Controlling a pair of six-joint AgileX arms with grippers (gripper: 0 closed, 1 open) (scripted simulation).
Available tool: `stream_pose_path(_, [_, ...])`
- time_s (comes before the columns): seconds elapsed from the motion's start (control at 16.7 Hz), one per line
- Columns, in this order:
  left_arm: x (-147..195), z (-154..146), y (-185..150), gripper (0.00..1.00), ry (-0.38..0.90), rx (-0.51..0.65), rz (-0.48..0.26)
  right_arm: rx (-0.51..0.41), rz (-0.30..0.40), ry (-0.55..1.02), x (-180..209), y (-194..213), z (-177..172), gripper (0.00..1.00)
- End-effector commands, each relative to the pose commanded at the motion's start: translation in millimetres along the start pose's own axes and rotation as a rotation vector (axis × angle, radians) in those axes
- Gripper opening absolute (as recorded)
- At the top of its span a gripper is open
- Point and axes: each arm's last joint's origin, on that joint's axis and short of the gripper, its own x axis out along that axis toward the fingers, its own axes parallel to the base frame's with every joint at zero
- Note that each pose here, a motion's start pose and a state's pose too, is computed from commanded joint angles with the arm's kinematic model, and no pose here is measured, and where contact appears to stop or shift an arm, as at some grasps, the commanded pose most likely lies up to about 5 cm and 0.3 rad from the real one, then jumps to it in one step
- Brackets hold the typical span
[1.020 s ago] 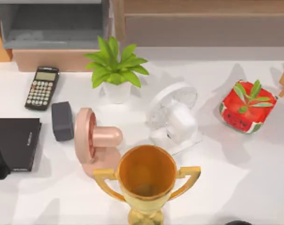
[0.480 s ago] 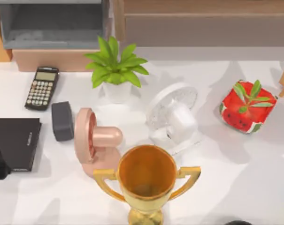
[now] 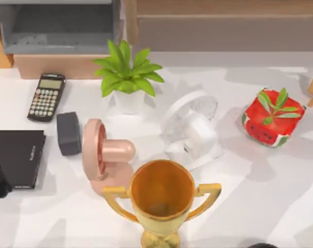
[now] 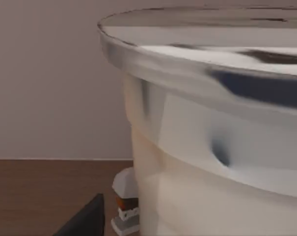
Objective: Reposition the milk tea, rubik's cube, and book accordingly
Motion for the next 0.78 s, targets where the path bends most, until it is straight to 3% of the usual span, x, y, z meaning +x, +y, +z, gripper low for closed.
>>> stream_pose_path(0.36, [0.0, 0.0, 0.0, 1.0, 0.0, 0.0, 0.0, 0.0, -0.007, -0.001, 7.2, -2.6, -5.4, 1.0])
stream_pose_path(0.78, [0.0, 0.0, 0.0, 1.0, 0.0, 0.0, 0.0, 0.0, -0.007, -0.001, 7.2, -2.6, -5.4, 0.47])
